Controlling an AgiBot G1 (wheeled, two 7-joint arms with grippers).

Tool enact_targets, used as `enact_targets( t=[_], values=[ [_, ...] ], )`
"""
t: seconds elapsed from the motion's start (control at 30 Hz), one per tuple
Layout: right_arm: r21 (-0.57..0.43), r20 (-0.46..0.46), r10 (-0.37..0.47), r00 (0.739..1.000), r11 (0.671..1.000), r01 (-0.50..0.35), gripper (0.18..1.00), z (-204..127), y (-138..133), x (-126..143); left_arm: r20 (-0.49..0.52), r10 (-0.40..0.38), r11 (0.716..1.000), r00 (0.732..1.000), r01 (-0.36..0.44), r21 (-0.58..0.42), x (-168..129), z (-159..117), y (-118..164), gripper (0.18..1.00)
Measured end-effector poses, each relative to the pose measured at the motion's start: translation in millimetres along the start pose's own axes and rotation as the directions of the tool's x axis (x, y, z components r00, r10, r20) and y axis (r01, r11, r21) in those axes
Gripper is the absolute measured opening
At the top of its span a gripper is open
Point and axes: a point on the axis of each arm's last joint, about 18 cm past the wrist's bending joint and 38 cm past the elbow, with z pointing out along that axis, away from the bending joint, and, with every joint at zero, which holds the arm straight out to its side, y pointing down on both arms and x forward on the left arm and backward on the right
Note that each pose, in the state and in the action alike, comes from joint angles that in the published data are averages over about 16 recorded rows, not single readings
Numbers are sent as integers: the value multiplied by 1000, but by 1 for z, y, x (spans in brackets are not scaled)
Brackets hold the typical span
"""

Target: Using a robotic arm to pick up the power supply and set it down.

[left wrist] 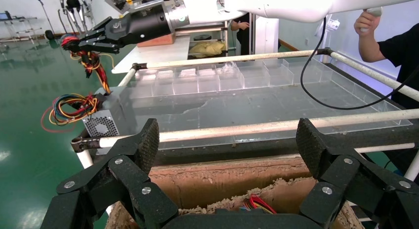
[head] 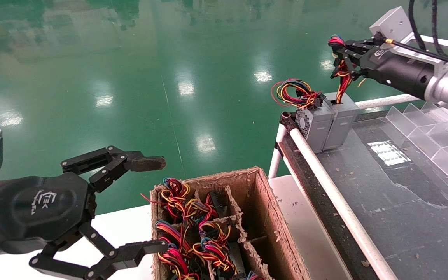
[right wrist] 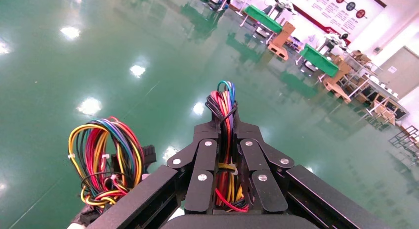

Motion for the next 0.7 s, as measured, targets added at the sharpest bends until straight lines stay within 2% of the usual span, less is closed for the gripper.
enact_targets(
  t=[0.4,0.7],
  values=[
    [-14,-3,20,1000,1000,-20,233,6,4,-7,0,0,1000,1000,0,0,0,0,0,1001],
    [-16,-1,36,999,999,-36,294,3,4,-5,0,0,1000,1000,0,0,0,0,0,1001]
  ],
)
